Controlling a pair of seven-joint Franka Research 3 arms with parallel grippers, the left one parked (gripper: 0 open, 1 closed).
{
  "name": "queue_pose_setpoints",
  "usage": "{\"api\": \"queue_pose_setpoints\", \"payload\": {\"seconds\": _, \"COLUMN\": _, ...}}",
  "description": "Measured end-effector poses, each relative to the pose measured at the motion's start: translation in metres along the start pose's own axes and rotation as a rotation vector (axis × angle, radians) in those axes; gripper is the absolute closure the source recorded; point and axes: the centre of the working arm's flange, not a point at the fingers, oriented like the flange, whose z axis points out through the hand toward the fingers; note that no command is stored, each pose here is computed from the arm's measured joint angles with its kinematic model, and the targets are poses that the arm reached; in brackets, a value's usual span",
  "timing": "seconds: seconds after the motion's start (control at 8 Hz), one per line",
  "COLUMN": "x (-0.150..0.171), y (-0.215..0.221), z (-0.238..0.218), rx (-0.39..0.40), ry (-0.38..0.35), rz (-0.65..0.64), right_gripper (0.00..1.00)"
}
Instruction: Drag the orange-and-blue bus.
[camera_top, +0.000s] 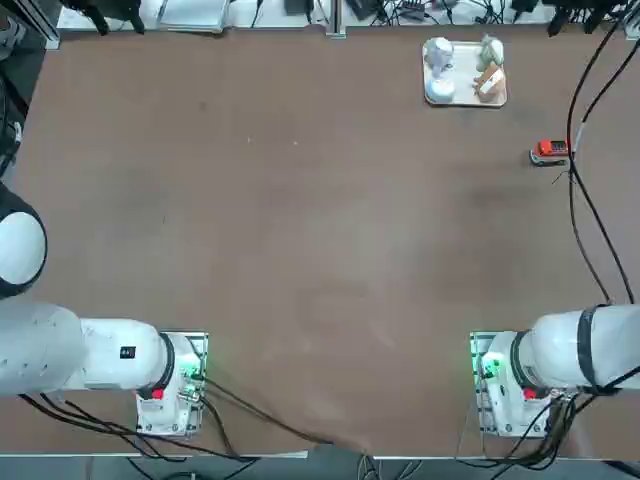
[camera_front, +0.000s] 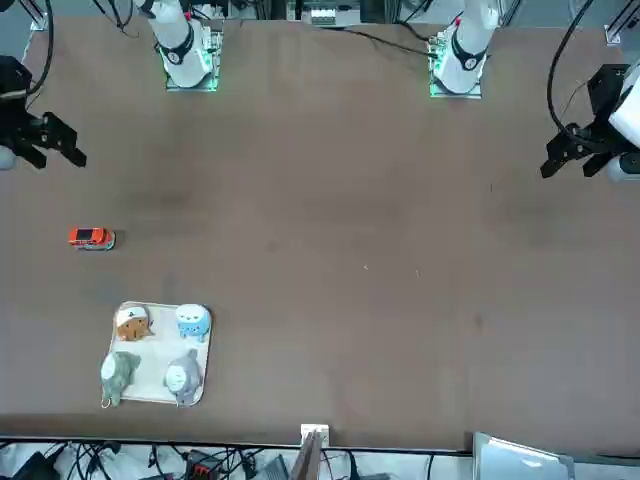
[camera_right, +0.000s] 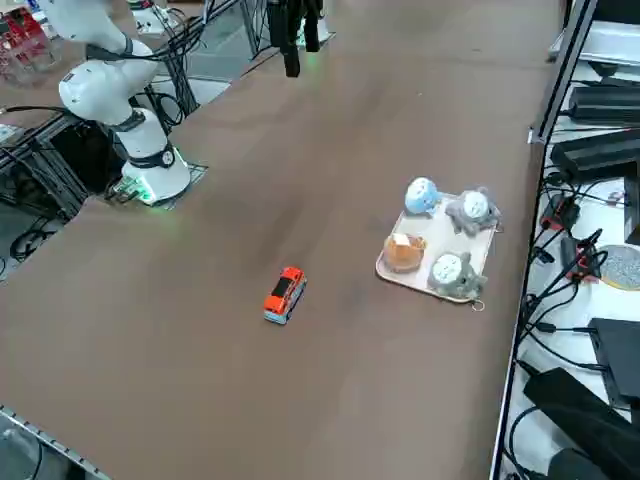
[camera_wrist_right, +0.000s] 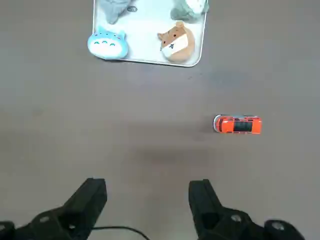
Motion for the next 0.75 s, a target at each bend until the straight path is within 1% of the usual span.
{"api": "queue_pose_setpoints", "payload": {"seconds": 0.75, "x": 0.0041, "y": -0.0012, "z": 0.0031, "rx": 0.000, "ry": -0.003, "rz": -0.003, "right_gripper": 0.00}}
